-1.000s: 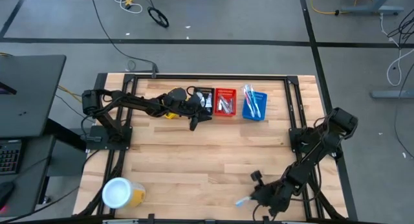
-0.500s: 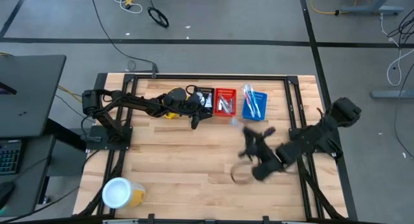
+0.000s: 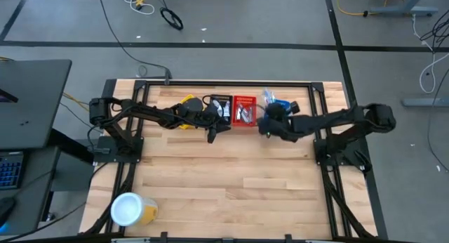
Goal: Pick & Place Travel size toiletries
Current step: Put the blue toothbrush into the blue basket
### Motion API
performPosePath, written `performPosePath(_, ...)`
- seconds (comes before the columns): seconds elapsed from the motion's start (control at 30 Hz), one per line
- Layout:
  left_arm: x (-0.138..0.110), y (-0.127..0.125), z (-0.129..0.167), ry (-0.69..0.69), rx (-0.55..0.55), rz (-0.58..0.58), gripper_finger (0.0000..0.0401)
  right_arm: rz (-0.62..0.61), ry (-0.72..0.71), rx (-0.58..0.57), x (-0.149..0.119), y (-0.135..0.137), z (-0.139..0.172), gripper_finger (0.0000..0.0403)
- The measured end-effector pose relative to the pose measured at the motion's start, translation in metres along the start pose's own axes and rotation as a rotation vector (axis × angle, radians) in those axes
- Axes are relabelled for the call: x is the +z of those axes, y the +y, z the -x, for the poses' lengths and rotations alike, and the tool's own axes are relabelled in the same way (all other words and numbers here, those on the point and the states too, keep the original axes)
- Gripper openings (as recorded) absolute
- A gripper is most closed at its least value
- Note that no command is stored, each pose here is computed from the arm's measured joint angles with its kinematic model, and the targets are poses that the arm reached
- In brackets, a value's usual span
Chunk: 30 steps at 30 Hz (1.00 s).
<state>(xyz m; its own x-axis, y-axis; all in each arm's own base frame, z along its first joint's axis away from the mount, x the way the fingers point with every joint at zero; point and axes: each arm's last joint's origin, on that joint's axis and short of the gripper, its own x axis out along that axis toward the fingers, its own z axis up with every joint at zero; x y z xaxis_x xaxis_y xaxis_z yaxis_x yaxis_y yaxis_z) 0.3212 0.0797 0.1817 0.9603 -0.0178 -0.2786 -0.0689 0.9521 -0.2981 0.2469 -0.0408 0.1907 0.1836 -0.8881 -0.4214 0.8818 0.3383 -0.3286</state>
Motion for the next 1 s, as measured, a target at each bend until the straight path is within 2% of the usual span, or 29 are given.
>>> performPosePath(0.17, 0.0, 0.0, 0.0, 0.0, 0.0, 0.0, 0.0127, -0.11, 0.093, -0.071, 0.0, -0.016, -0.023, 0.0034)
performPosePath(0.27, 0.0, 0.0, 0.0, 0.0, 0.0, 0.001, 0.0127, -0.121, 0.112, -0.09, 0.001, -0.02, -0.03, 0.0034)
performPosePath(0.43, 0.0, 0.0, 0.0, 0.0, 0.0, 0.001, 0.0127, -0.143, 0.219, -0.004, 0.0, -0.022, -0.037, 0.0034)
performPosePath(0.6, 0.0, 0.0, 0.0, 0.0, 0.0, 0.001, 0.0127, -0.081, 0.24, -0.003, 0.001, -0.026, -0.042, 0.0039)
performPosePath(1.0, 0.0, 0.0, 0.0, 0.0, 0.0, 0.001, 0.0127, -0.115, 0.282, 0.027, 0.002, -0.03, -0.05, 0.0097)
